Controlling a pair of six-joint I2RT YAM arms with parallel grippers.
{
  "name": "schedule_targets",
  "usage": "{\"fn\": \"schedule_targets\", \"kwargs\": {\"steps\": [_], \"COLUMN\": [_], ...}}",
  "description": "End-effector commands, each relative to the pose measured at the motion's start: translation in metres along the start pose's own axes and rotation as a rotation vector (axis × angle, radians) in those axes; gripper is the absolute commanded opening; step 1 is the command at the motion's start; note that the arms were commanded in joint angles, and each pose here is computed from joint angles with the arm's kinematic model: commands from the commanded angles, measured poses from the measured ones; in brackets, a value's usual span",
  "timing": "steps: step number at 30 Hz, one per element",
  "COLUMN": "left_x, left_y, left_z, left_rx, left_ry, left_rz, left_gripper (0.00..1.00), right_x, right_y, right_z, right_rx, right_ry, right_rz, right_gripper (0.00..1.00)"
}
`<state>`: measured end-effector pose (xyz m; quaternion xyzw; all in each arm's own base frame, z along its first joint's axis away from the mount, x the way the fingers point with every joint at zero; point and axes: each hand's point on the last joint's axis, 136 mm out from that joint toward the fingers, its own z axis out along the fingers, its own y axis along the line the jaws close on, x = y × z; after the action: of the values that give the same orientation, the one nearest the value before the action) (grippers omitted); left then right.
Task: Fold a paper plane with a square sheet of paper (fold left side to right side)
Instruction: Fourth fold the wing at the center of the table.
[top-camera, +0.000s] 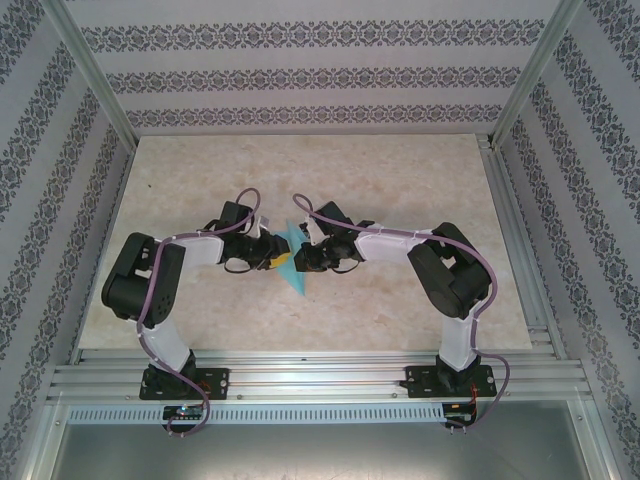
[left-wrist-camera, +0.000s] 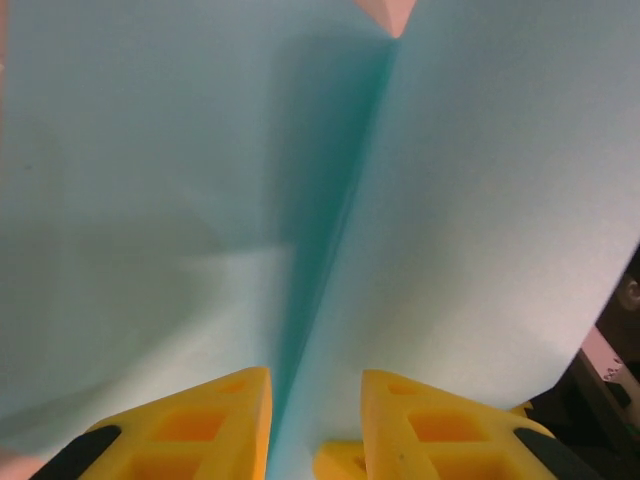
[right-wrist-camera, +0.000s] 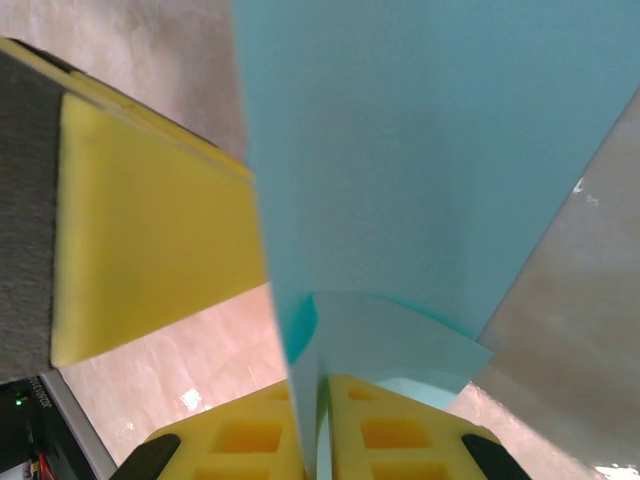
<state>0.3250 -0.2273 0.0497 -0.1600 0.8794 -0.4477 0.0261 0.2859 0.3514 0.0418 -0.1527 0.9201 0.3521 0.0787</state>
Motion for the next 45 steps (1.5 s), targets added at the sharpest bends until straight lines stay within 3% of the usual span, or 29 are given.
{"fn": "schedule_targets", "kwargs": {"steps": [1,19,23,37,45], "left_x": [-0.007,-0.008,-0.006,0.004,0.007], "left_y": [-0.02,-0.002,0.014,0.067,0.075], "left_z": [0.003,0.013,0.016,0.026,0.027], "left_rx": [0.097,0.069,0.012,-0.216,-0.241], "left_ry": [-0.018,-0.022,-0.016,0.012,0.018], "left_rz": [0.035,0.034,0.024,-0.007,-0.013], "left_gripper": [0.34,0.55,0.59,0.58,0.56], "right_x": [0.0,0.003,0.001,-0.009,-0.017], "right_y": [-0.005,-0.01,-0.007,-0.003,0.003], "right_z": [0.002,0.006,0.007,-0.006,-0.022], "right_rx": [-0.017,-0.014,-0.028,-0.042,-0.062], "right_ry": [-0.001,0.018,0.018,0.004,-0.023], "right_rz": [0.012,0.02,0.018,0.029,0.037], "right_gripper": [0.12,0.13,0.16,0.29,0.36]}}
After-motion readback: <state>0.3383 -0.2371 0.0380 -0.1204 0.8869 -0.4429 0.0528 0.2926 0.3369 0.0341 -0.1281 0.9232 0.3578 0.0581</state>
